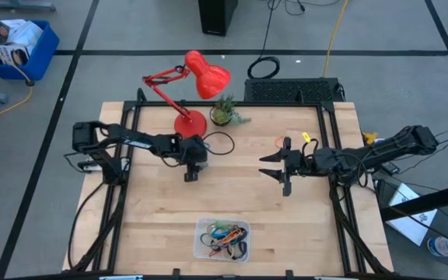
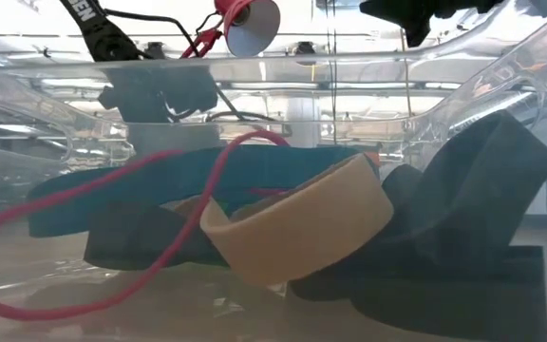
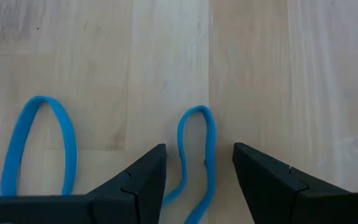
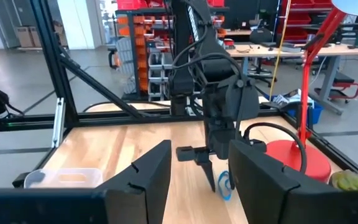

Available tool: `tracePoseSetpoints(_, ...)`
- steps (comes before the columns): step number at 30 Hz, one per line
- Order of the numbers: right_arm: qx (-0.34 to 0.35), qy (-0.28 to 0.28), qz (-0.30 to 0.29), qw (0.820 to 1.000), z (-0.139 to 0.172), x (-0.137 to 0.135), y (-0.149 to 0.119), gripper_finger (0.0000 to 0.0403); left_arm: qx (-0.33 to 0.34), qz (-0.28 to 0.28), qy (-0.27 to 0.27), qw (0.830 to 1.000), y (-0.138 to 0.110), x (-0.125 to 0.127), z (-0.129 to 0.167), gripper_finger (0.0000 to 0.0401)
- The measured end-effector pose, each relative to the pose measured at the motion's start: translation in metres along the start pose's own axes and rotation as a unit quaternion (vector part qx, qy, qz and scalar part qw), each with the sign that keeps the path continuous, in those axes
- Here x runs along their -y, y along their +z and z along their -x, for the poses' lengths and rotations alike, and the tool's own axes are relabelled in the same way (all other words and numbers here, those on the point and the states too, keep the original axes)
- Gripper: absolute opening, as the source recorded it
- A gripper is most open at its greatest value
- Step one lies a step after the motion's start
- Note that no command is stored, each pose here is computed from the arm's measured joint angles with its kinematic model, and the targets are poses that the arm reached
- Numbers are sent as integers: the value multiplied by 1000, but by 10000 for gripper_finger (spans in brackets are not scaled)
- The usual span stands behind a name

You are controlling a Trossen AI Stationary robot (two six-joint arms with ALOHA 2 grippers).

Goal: Pick and place rubber bands into bin
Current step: Put the blue rubber band into the transparent bin

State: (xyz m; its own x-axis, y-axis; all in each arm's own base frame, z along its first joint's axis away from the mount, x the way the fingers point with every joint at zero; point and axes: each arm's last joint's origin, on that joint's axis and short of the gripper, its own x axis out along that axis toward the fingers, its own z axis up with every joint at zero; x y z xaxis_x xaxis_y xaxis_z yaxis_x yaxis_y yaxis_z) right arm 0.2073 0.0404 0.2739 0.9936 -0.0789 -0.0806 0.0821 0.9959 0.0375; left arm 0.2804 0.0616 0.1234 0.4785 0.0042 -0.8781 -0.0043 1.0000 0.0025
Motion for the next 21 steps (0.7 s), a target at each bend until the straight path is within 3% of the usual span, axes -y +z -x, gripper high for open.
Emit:
tracePoseSetpoints(5, -2, 0, 1, 1000, 0, 0, 0, 155, -8, 12, -6, 1000, -2, 0, -5, 178)
tracePoseSetpoints(21, -5, 0, 2, 1000, 0, 0, -1, 155, 14, 8, 9, 1000, 2, 1, -6, 11)
